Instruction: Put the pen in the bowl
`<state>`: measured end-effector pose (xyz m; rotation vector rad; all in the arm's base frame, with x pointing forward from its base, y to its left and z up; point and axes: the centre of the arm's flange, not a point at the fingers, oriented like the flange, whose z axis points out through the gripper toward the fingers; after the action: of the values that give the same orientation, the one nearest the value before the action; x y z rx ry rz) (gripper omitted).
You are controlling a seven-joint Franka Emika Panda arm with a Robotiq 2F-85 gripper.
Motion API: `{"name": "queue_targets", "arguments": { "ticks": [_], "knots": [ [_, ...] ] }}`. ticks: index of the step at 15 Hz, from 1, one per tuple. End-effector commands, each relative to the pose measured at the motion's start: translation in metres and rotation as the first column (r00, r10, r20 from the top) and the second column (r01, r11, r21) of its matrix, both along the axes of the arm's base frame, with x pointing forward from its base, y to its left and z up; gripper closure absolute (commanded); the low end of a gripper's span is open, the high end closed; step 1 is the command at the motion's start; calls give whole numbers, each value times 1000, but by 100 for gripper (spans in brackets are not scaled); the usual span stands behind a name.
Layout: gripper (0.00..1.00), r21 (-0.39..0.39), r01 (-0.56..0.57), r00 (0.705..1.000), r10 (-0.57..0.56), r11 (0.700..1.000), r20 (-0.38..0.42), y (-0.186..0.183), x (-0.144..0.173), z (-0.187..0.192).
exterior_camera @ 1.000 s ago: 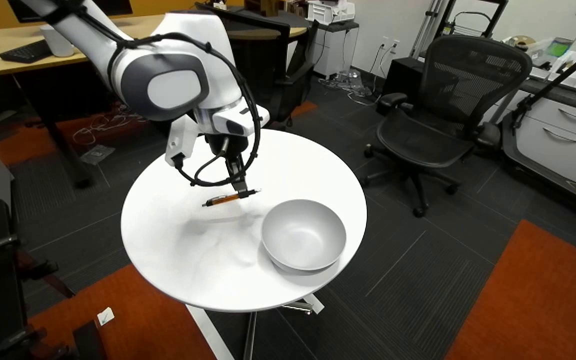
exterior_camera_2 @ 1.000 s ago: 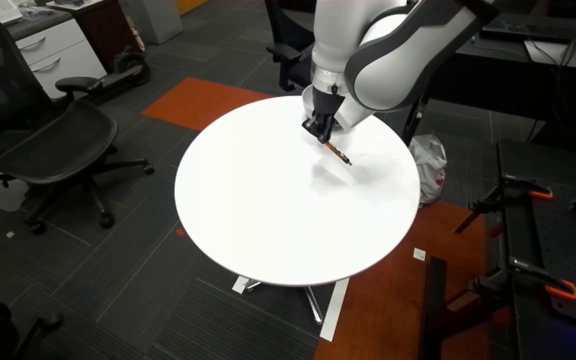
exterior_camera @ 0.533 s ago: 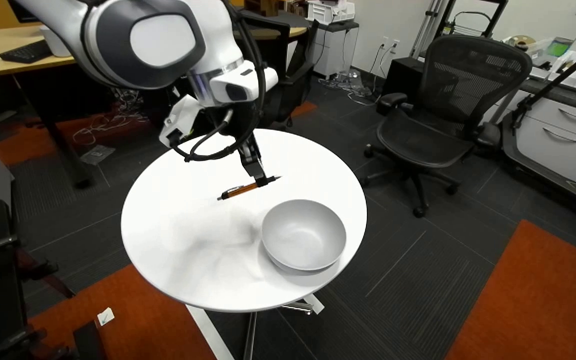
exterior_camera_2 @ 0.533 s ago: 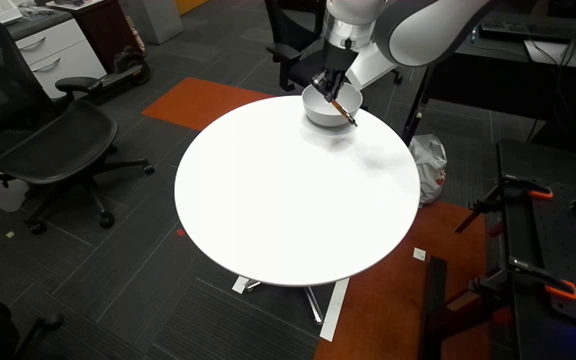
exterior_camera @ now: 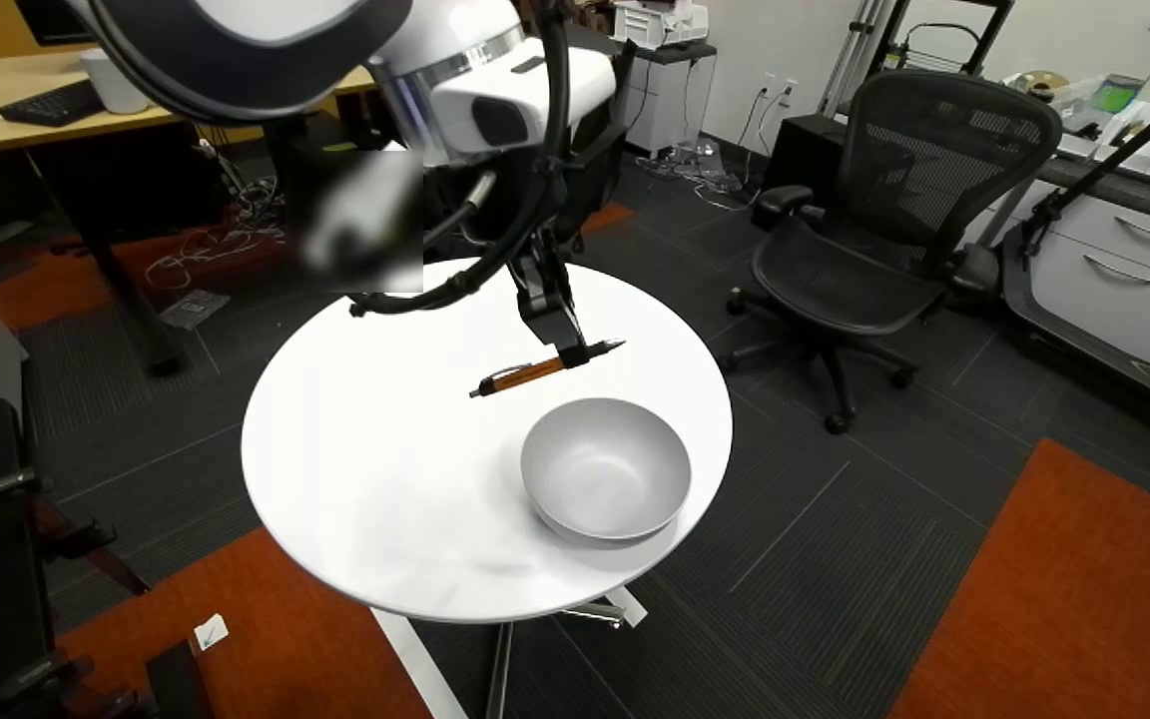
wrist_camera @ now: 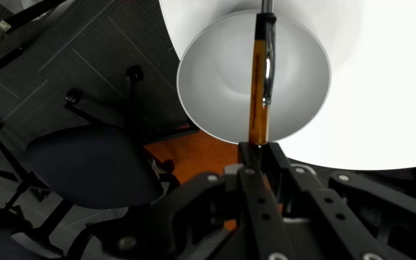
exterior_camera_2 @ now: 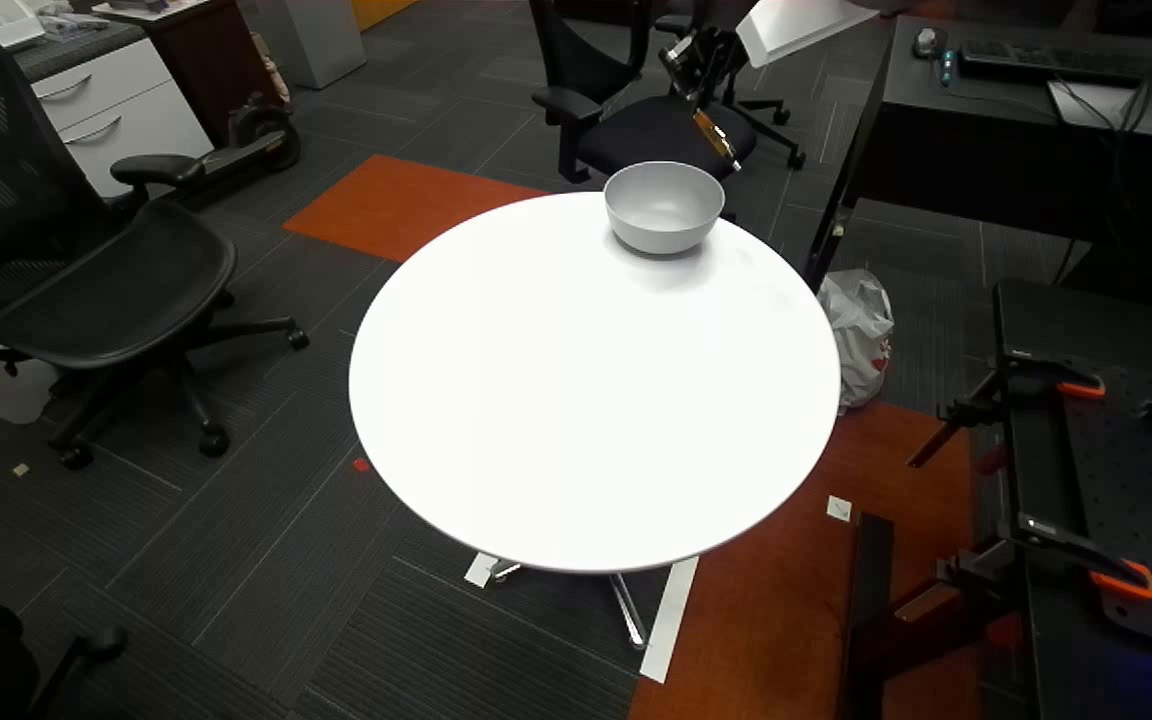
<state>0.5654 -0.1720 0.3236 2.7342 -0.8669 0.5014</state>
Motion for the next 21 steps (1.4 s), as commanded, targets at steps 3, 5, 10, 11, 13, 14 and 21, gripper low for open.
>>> {"name": "queue_targets", "arguments": {
  "ticks": [3,5,10,11,13,14,21],
  "knots": [
    [97,131,9,1000,-6,991,-23,-61,-4,19],
    [97,185,8,999,1,983,-46,-84,-2,17],
    [97,260,-19,993,48,965,-106,-119,11,9],
    [97,264,-24,991,57,964,-119,-124,14,5],
    [97,261,-34,987,74,965,-144,-130,24,-4],
    [97,256,-45,985,86,966,-151,-132,31,-9],
    [97,259,-123,972,170,958,-165,-139,73,-48]
  ]
}}
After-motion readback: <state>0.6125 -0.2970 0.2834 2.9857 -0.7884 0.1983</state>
